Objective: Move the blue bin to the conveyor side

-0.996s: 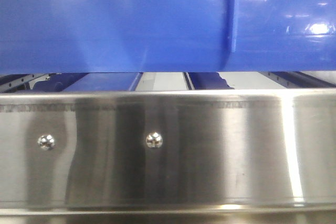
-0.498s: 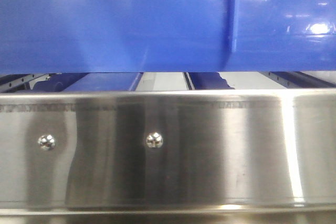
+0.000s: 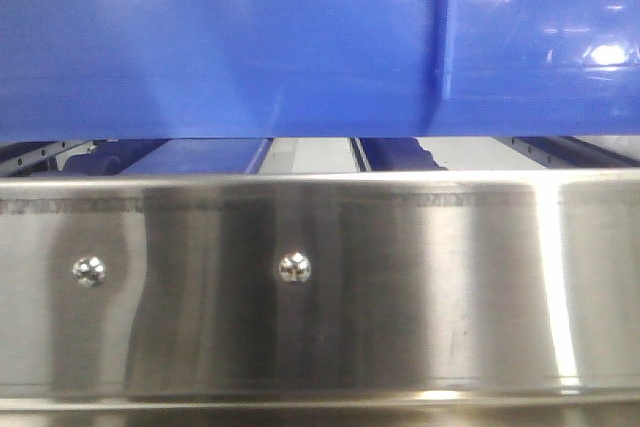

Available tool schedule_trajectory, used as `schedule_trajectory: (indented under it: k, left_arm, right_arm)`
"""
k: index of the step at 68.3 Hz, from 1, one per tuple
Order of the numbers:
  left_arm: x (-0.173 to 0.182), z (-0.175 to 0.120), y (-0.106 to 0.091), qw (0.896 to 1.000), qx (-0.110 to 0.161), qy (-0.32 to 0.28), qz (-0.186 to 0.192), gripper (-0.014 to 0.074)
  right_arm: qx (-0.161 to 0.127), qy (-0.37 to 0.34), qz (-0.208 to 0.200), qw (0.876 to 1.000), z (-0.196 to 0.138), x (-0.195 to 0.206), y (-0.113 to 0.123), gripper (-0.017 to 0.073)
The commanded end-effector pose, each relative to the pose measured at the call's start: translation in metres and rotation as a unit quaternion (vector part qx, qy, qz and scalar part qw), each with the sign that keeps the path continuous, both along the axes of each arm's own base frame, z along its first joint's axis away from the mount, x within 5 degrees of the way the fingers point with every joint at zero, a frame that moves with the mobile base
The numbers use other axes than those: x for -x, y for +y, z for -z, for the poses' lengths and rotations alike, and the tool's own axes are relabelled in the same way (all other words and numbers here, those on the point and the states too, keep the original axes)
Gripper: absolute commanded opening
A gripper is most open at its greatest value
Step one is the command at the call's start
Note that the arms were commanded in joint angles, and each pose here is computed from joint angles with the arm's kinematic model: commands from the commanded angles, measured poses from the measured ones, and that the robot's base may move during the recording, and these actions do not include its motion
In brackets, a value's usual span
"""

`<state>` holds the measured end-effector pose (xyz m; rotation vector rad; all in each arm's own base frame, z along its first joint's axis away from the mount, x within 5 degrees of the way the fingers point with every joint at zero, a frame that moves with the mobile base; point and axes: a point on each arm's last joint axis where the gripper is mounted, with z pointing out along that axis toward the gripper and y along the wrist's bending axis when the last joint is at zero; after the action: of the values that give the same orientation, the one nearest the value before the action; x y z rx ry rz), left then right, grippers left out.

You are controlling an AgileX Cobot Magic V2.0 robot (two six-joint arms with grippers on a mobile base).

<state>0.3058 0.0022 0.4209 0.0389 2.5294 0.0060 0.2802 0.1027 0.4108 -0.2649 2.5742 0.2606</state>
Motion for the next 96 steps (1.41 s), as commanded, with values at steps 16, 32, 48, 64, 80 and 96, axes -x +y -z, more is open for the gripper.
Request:
schedule_trajectory:
  k: [16,32,48,64,80,96]
  left_arm:
    - [0.003,-0.007,0.0,1.0,0.0,-0.014,0.002,0.0569]
    - [0.003,-0.007,0.0,1.0,0.0,-0.014,0.002,0.0569]
    - [0.003,-0.007,0.0,1.0,0.0,-0.014,0.002,0.0569]
    - [0.003,-0.007,0.0,1.0,0.0,-0.014,0.002,0.0569]
    - [0.003,-0.007,0.0,1.0,0.0,-0.014,0.002,0.041]
    - [0.003,-0.007,0.0,1.0,0.003,-0.014,0.002,0.0018]
  right_arm:
    - [0.004,-0.017,-0.002,1.0,-0.004,-0.003,0.0,0.0549]
    - [0.001,-0.026,-0.002,1.0,-0.01,-0.002,0.0,0.0549]
    - [0.002,-0.023,-0.002,1.0,-0.008,-0.004,0.0,0.0549]
    - [0.006,-0.011,-0.002,1.0,-0.001,-0.009,0.002,0.0549]
    - [0.007,-0.01,-0.002,1.0,-0.001,-0.01,0.003,0.0315]
    - [0.007,-0.01,-0.002,1.0,-0.001,-0.01,0.003,-0.0073]
